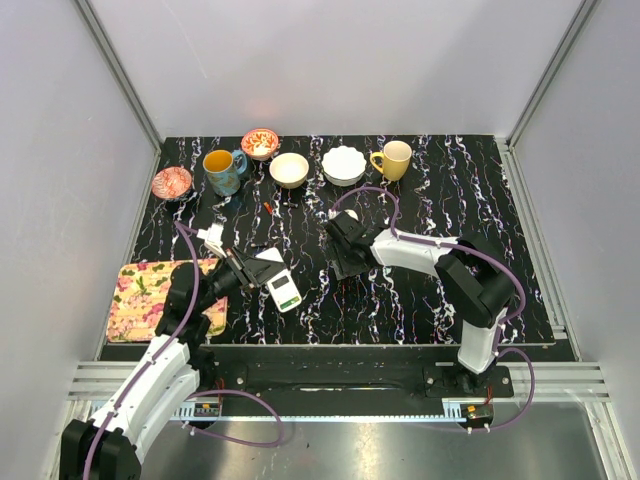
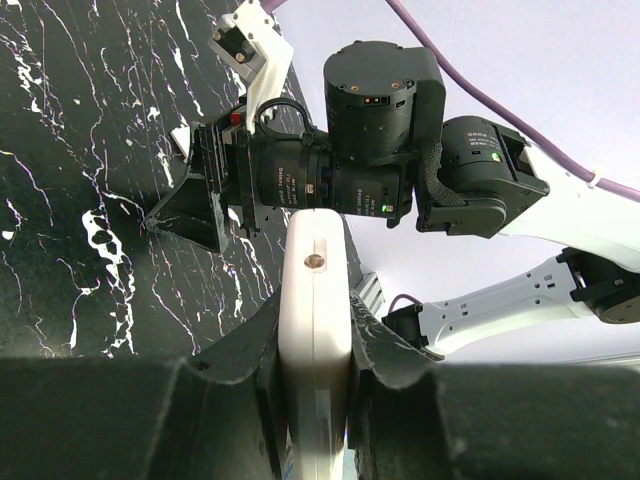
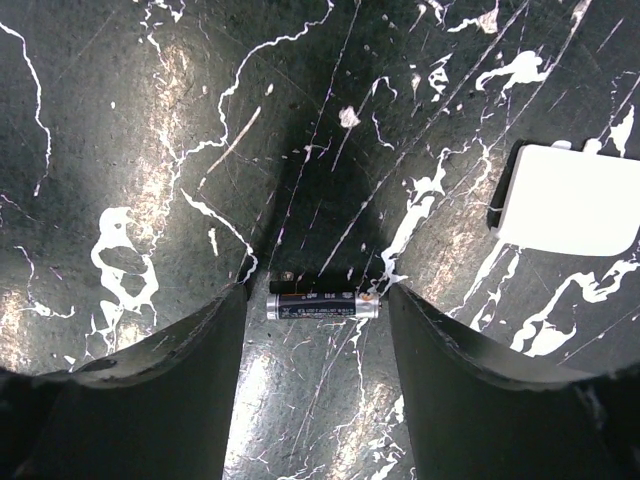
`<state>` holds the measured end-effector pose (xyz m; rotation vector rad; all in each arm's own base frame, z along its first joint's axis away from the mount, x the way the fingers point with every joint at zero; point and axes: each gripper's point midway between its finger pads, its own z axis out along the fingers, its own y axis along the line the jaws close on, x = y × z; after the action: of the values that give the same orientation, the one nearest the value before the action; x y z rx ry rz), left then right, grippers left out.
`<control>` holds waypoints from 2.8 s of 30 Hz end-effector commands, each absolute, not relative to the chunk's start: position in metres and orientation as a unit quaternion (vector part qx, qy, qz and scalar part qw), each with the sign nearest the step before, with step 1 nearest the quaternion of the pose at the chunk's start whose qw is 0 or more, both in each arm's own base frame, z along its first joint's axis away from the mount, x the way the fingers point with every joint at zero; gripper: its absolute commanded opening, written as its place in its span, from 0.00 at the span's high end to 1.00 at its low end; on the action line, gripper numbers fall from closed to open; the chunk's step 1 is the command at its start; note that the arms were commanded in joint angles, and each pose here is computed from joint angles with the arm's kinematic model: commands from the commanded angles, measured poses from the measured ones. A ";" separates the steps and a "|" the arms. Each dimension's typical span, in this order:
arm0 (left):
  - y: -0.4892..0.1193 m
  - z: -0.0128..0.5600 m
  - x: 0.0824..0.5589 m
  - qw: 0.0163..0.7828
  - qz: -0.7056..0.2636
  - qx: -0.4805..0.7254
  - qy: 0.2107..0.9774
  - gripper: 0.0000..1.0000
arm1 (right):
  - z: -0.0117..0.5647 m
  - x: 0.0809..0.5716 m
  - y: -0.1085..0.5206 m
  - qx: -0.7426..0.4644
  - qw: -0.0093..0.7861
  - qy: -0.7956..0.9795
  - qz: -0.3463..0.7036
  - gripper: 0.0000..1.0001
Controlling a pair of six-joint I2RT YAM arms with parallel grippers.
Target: Load the batteries into the remote control
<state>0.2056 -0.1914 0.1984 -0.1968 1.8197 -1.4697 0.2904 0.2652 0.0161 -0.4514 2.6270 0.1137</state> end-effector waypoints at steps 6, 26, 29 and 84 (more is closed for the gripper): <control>-0.191 0.208 0.206 0.409 -0.584 -0.065 0.699 1.00 | 0.013 0.285 0.259 -0.159 0.233 0.959 0.025 0.46; -0.212 0.228 0.225 0.400 -0.634 -0.085 0.657 1.00 | 0.157 0.261 0.222 -0.151 0.285 0.946 0.012 1.00; -0.225 0.243 0.229 0.408 -0.656 -0.079 0.630 1.00 | 0.189 0.250 0.220 -0.164 0.297 0.941 0.008 1.00; -0.274 0.300 0.263 0.404 -0.767 -0.092 0.490 1.00 | 0.208 0.226 0.302 -0.259 0.321 0.910 -0.047 0.93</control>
<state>0.2833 -0.2884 0.1913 -0.4680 1.7229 -1.7583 0.2252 0.2944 0.2004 -0.6796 2.4137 -0.1454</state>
